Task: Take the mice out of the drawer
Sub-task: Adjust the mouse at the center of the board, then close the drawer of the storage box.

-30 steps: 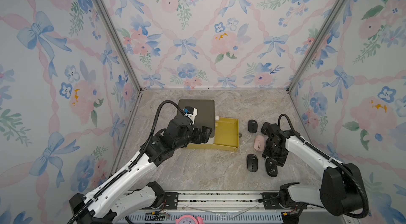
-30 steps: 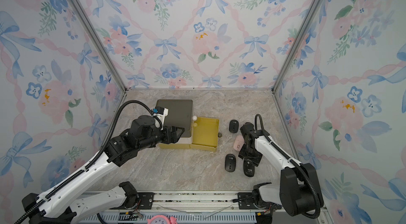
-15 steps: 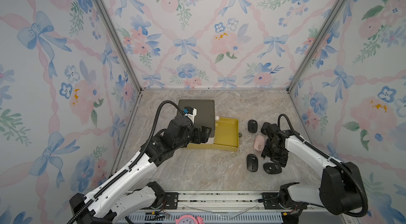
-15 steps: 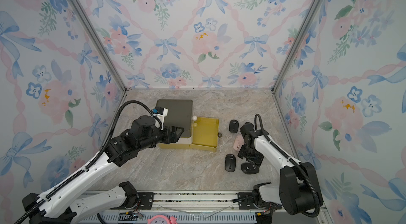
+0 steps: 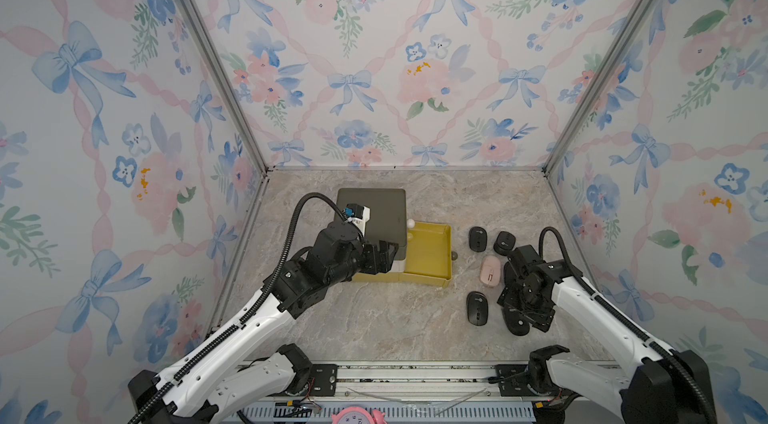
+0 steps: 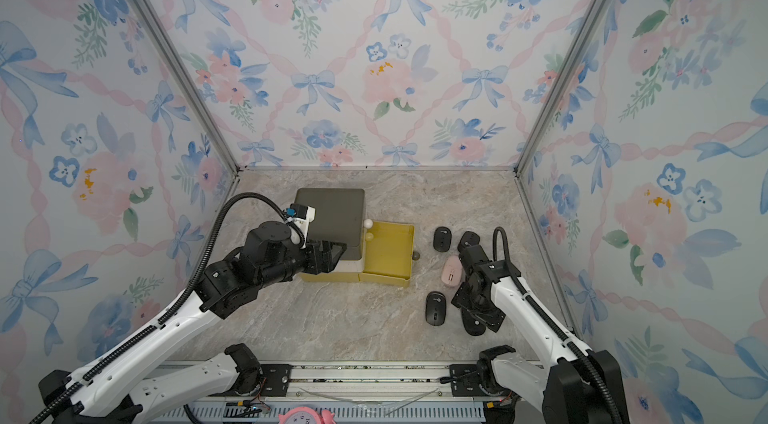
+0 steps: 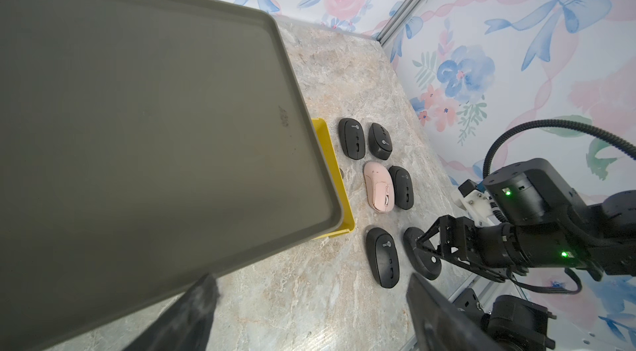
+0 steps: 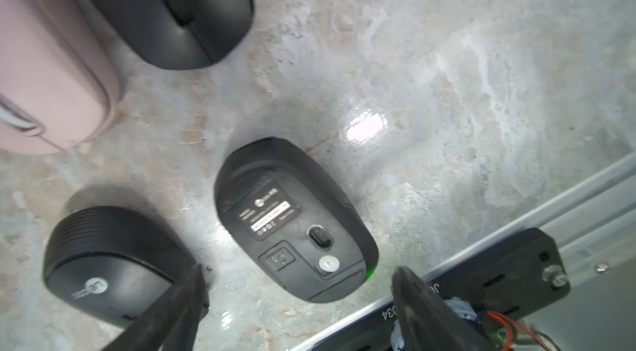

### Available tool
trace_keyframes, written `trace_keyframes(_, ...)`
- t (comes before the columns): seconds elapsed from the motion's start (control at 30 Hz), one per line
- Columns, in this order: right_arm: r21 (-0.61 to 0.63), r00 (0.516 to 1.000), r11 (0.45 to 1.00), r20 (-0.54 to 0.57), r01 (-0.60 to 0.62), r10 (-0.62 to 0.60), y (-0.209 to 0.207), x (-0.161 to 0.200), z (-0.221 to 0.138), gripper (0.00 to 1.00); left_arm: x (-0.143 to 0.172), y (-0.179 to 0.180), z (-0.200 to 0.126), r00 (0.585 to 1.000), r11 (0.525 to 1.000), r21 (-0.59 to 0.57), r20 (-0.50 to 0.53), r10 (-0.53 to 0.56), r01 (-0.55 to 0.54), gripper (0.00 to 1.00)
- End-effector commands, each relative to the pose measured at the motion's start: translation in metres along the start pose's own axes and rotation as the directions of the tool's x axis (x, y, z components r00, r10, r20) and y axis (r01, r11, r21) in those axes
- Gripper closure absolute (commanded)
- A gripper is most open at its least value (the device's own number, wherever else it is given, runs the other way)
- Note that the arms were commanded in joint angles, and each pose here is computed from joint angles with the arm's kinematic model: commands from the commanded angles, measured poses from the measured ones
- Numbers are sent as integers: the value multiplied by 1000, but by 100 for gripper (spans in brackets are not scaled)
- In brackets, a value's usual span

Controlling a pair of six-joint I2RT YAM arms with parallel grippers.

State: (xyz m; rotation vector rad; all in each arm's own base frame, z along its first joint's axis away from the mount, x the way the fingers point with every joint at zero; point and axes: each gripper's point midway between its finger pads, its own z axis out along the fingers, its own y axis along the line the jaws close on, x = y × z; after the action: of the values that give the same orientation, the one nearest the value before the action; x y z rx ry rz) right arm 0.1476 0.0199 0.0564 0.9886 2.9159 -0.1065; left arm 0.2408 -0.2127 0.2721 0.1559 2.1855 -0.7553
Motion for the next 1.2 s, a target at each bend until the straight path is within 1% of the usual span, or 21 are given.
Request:
trace_keyframes(0.0,-19,998,999,-45,-49,48,-2,8,8,16,6,0,-2,1000,1000,6,-12,7,-6,12)
trace_keyframes(0.1,-21,998,999,-52,-28,27,0,7,12,20,6,0,-2,1000,1000,9,-10,15,-15,12)
trace_keyframes(0.27,1,998,1000,-57,-5,5,-3,3,19,24,7,0,-4,1000,1000,11,-8,16,-15,12)
trace_keyframes(0.33,2,998,1000,-68,2,-2,-5,4,23,27,7,2,-4,1000,1000,5,-6,15,-15,12)
trace_keyframes(0.4,6,998,1000,-62,17,-16,-5,1,19,30,6,3,-5,1000,1000,3,-1,14,-14,12)
trace_keyframes(0.47,-5,999,999,-37,35,-35,-2,-4,8,28,5,5,-5,1000,1000,-10,6,13,-13,12)
trace_keyframes(0.53,-19,999,999,1,49,-49,-1,-11,-7,22,2,6,-6,1000,1000,-18,18,14,-14,12)
trace_keyframes(0.6,-70,998,995,29,64,-62,7,-15,-20,19,-4,6,-9,999,999,-31,38,26,-25,11)
trace_keyframes(0.77,-122,987,980,67,155,-148,33,-22,-46,18,-26,13,-23,995,997,-74,99,29,-22,11)
trace_keyframes(0.83,-173,984,969,69,176,-166,49,-24,-54,19,-33,20,-27,993,996,-94,114,23,-12,11)
trace_keyframes(0.9,-299,971,925,110,236,-212,87,-23,-65,22,-39,33,-28,992,992,-125,126,5,11,11)
trace_keyframes(0.97,-433,951,847,157,308,-266,133,-19,-79,24,-42,44,-27,992,990,-138,128,-20,37,11)
trace_keyframes(1.0,-490,948,812,154,319,-279,153,-17,-82,24,-45,51,-27,991,988,-150,129,-27,46,11)
trace_keyframes(1.03,-519,952,799,141,305,-272,164,-16,-82,26,-47,57,-27,991,985,-165,130,-34,56,11)
trace_keyframes(1.1,-540,959,793,121,281,-257,183,-19,-76,30,-50,69,-24,991,979,-193,129,-43,67,11)
trace_keyframes(1.17,-550,957,785,115,284,-265,199,-21,-68,31,-53,77,-23,990,977,-197,125,-64,88,12)
